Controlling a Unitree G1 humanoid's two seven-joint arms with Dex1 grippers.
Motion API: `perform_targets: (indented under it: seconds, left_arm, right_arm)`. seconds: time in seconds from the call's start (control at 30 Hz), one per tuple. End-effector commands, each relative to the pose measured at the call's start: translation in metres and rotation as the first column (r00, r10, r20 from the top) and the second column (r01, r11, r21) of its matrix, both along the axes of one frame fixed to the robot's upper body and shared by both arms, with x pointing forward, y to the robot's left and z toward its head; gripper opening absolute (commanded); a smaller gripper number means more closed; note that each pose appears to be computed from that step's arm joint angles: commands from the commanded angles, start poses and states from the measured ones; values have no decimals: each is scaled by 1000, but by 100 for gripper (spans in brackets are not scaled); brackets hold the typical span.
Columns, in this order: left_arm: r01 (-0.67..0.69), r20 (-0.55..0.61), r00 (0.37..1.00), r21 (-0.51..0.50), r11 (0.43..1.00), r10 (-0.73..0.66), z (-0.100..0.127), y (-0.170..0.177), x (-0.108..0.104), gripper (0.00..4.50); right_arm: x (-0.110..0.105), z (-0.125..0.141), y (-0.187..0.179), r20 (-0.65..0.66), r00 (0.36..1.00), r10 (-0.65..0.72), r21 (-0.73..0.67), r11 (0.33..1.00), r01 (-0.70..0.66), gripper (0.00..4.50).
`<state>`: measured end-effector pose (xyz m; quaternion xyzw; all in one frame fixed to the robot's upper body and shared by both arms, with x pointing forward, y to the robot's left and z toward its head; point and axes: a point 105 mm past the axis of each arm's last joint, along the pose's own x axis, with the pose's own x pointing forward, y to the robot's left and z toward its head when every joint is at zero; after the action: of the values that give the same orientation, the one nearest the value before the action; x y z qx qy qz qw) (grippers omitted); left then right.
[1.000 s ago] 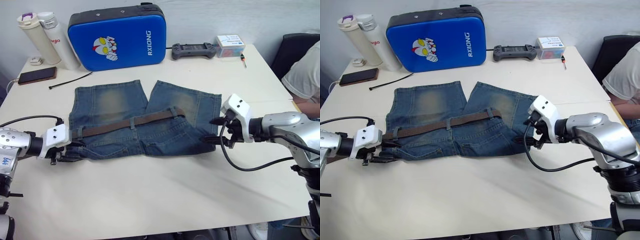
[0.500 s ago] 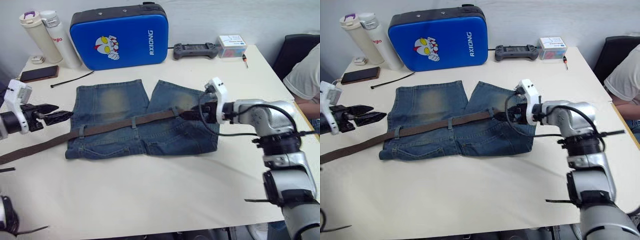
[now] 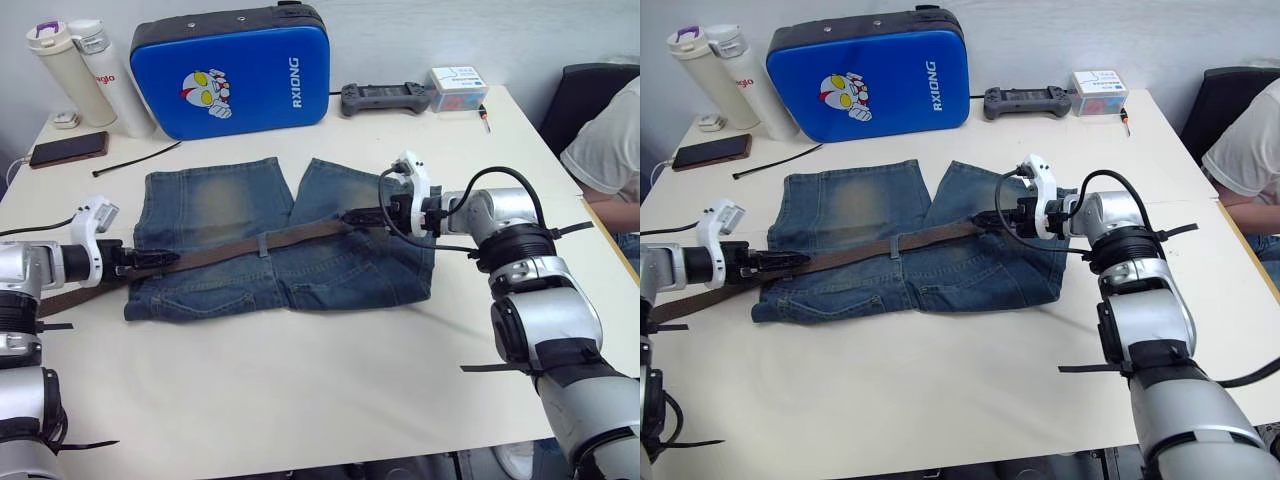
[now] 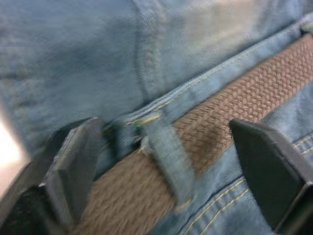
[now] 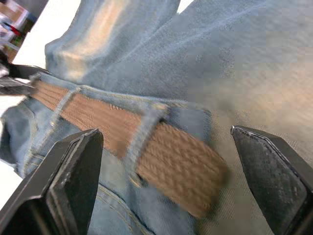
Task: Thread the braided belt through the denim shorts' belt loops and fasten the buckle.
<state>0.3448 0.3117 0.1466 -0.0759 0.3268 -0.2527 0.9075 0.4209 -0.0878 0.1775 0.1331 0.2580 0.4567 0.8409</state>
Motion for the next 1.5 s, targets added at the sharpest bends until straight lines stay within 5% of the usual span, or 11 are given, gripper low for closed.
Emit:
perform_targets:
  seconds: [0.03,0.1,0.23,0.37,0.5,0.57,0.67,0.8,1.0,1.2,1.5]
  left_arm:
    - [36,4,999,-11,999,-36,2,-2,1,446]
    - [34,-1,999,-11,999,-34,0,0,1,446]
    - [26,-5,1000,-10,1000,-26,-2,3,3,337]
    - [-18,6,1000,-29,999,18,-2,8,6,158]
    - [14,40,999,-44,999,-12,3,7,4,7]
    - [57,100,994,-42,997,-53,11,6,3,5]
    - [194,239,954,-34,980,-181,31,-4,-6,5]
    - [465,386,804,70,883,-453,47,-30,-42,5]
    - [654,316,687,122,747,-654,43,-40,-104,5]
    - [739,110,643,172,651,-758,-10,-29,-162,5]
    - [790,-23,568,296,538,-822,-60,-25,-182,5]
  right_arm:
    - [5,9,5,18,1000,-11,54,999,10,450]
    - [9,1,5,13,999,-42,36,998,42,450]
    - [11,-8,12,-30,996,-78,71,994,80,450]
    - [7,-11,17,-3,1000,-19,65,998,19,316]
    - [3,8,20,157,983,96,81,991,-110,119]
    - [-1,19,22,272,946,175,47,980,-195,39]
    - [-12,22,22,448,833,326,-115,944,-308,38]
    - [-41,25,19,662,612,432,-270,900,-344,38]
    - [-117,-2,0,778,310,547,-474,834,-282,38]
    - [-207,-61,-34,769,-3,640,-630,756,-181,38]
    - [-245,-114,-63,698,-113,707,-715,680,-163,38]
